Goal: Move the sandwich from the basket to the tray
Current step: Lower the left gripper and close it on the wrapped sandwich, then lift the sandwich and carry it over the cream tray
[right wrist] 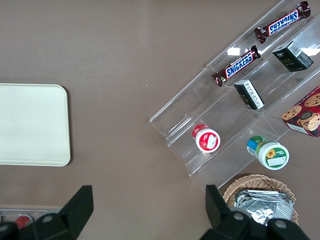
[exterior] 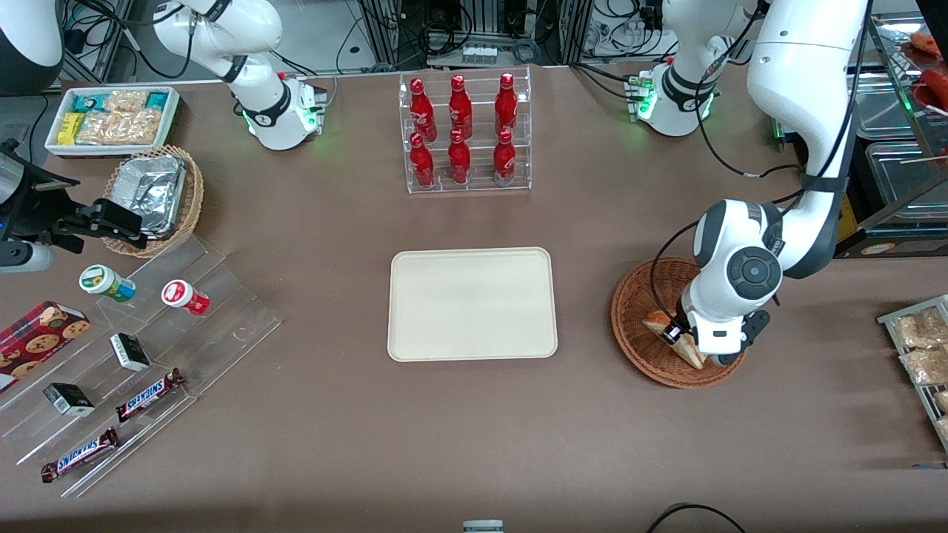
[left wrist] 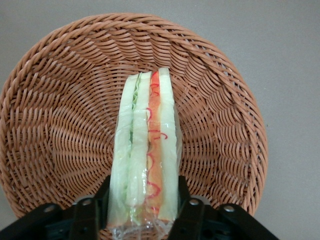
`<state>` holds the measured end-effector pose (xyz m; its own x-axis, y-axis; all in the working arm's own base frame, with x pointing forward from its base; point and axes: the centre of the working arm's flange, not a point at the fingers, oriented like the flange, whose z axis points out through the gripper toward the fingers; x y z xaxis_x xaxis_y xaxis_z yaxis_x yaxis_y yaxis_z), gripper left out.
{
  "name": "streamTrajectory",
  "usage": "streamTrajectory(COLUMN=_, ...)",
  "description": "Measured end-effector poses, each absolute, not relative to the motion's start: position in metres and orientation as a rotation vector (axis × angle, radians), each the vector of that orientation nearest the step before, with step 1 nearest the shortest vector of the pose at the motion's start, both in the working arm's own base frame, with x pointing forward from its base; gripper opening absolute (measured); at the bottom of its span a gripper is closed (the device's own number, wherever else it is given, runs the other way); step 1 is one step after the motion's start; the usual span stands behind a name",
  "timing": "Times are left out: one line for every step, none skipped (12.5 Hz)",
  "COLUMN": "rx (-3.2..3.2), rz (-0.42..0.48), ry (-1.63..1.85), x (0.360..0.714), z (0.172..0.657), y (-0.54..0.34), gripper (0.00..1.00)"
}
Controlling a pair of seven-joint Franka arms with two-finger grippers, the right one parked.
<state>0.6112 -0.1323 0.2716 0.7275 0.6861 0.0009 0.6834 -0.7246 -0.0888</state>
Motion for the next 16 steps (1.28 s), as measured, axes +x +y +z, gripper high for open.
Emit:
streamTrajectory(rx=-2.838, rz=0.057, ry=-1.128, x=0.611, z=0.275, y=-0.132, gripper=0.37)
streamTrajectory(rx=-2.83, rz=0.069, ry=-1.126, x=0.612, z=0.281, y=-0.132, gripper=0.3)
streamTrajectory(rx=-2.821, rz=0.083, ry=-1.125, x=0.614, z=0.291, y=-0.132, gripper=0.26)
streamTrajectory(rx=-2.813, rz=0.097, ry=-1.121, x=0.617, z=0.305, y=-0.133, gripper=0.24)
streamTrajectory(rx=-2.81, rz=0.114, ry=-1.106, x=0.62, z=0.323, y=-0.137, gripper=0.2)
streamTrajectory(rx=-2.817, rz=0.132, ry=-1.075, x=0.621, z=0.346, y=-0.147, gripper=0.14)
streamTrajectory(rx=-2.831, rz=0.142, ry=-1.042, x=0.621, z=0.371, y=-0.162, gripper=0.14)
streamTrajectory(rx=-2.86, rz=0.134, ry=-1.003, x=0.62, z=0.397, y=-0.182, gripper=0.14)
streamTrajectory(rx=-2.9, rz=0.117, ry=-0.958, x=0.617, z=0.42, y=-0.206, gripper=0.14)
streamTrajectory(rx=-2.941, rz=0.102, ry=-0.908, x=0.613, z=0.435, y=-0.231, gripper=0.14)
streamTrajectory(rx=-2.974, rz=0.097, ry=-0.851, x=0.605, z=0.442, y=-0.254, gripper=0.14)
streamTrajectory(rx=-2.995, rz=0.091, ry=-0.784, x=0.597, z=0.442, y=-0.276, gripper=0.14)
streamTrajectory(rx=-3.013, rz=0.078, ry=-0.711, x=0.591, z=0.439, y=-0.298, gripper=0.14)
streamTrajectory(rx=-3.036, rz=0.061, ry=-0.637, x=0.586, z=0.434, y=-0.322, gripper=0.14)
streamTrajectory(rx=-3.058, rz=0.047, ry=-0.565, x=0.581, z=0.427, y=-0.348, gripper=0.14)
streamTrajectory(rx=-3.071, rz=0.042, ry=-0.496, x=0.575, z=0.418, y=-0.376, gripper=0.14)
